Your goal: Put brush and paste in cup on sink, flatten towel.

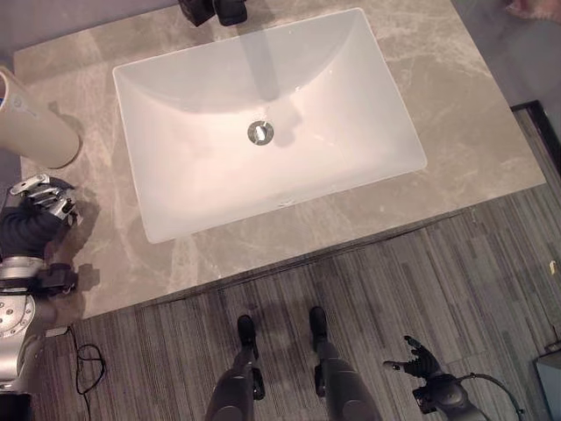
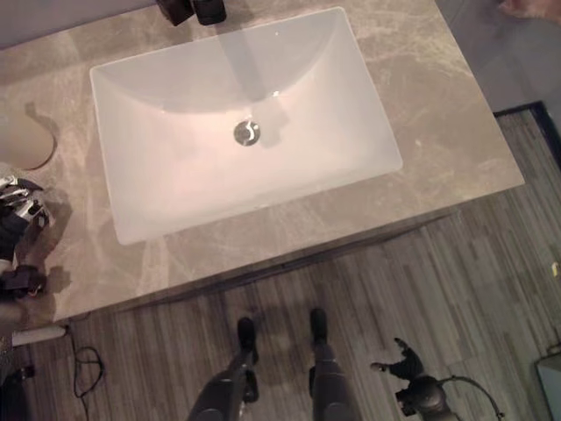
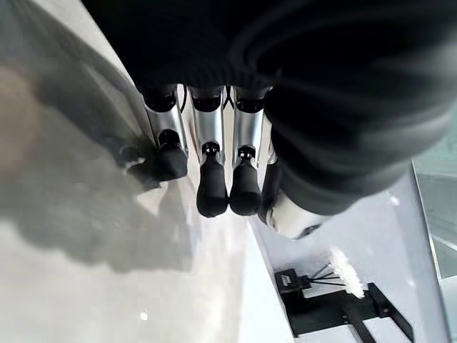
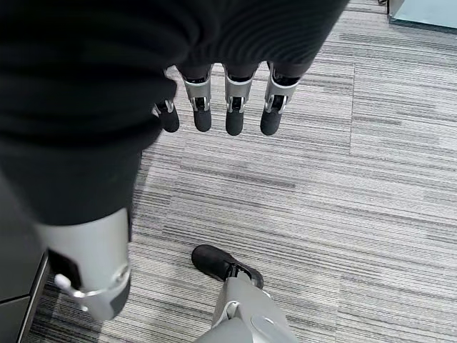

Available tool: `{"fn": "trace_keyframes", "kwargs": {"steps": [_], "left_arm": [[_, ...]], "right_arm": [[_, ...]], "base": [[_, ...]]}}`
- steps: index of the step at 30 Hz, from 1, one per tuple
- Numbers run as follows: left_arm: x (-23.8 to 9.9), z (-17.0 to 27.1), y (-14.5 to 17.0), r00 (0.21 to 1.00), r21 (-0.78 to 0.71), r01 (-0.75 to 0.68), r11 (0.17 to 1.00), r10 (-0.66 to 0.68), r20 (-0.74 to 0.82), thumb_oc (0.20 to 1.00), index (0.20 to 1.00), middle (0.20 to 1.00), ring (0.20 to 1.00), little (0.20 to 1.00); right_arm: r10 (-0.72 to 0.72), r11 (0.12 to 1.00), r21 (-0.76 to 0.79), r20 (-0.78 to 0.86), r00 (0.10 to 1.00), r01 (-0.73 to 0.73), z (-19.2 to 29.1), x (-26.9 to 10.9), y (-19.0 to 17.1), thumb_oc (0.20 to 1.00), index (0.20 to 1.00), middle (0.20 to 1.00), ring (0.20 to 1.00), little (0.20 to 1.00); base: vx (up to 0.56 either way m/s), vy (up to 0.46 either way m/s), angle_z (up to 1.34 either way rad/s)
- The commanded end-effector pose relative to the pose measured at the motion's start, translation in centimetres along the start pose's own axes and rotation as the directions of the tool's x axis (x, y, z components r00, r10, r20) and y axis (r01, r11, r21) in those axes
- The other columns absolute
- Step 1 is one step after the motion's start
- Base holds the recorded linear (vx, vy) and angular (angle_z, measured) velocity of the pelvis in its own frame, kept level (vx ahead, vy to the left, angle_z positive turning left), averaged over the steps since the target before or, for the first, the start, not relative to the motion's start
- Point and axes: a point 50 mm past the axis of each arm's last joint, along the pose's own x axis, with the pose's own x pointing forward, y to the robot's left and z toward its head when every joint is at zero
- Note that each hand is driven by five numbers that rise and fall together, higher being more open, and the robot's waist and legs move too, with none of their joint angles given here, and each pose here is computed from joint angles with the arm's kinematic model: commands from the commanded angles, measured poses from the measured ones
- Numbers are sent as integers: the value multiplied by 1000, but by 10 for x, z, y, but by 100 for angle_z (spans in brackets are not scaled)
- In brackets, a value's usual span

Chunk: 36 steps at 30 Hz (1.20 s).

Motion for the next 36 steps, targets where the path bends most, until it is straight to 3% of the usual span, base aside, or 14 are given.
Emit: {"fn": "trace_keyframes", "kwargs": {"steps": [1,12,26,36], "left_arm": [[4,-5,12,998,55,-62,997,64,-23,200,200,200,200,200],[45,29,10,986,59,-119,991,111,122,200,200,200,200,200],[79,48,5,970,42,-168,985,158,183,200,200,200,200,200],[52,33,-5,983,27,-105,994,100,156,200,200,200,200,200]], "right_arm": [[-3,1000,-5,-21,1000,3,-7,-2,-1,1000,1000,1000,1000,1000],[-9,999,44,-36,999,10,-8,-2,1,1000,1000,1000,1000,1000],[16,998,65,-55,998,-12,-9,-1,9,1000,1000,1000,1000,1000],[20,997,73,-33,999,-18,-6,-1,12,1000,1000,1000,1000,1000]], "base": [[0,0,0],[2,-7,6],[1,-2,-1],[0,1,0]]}}
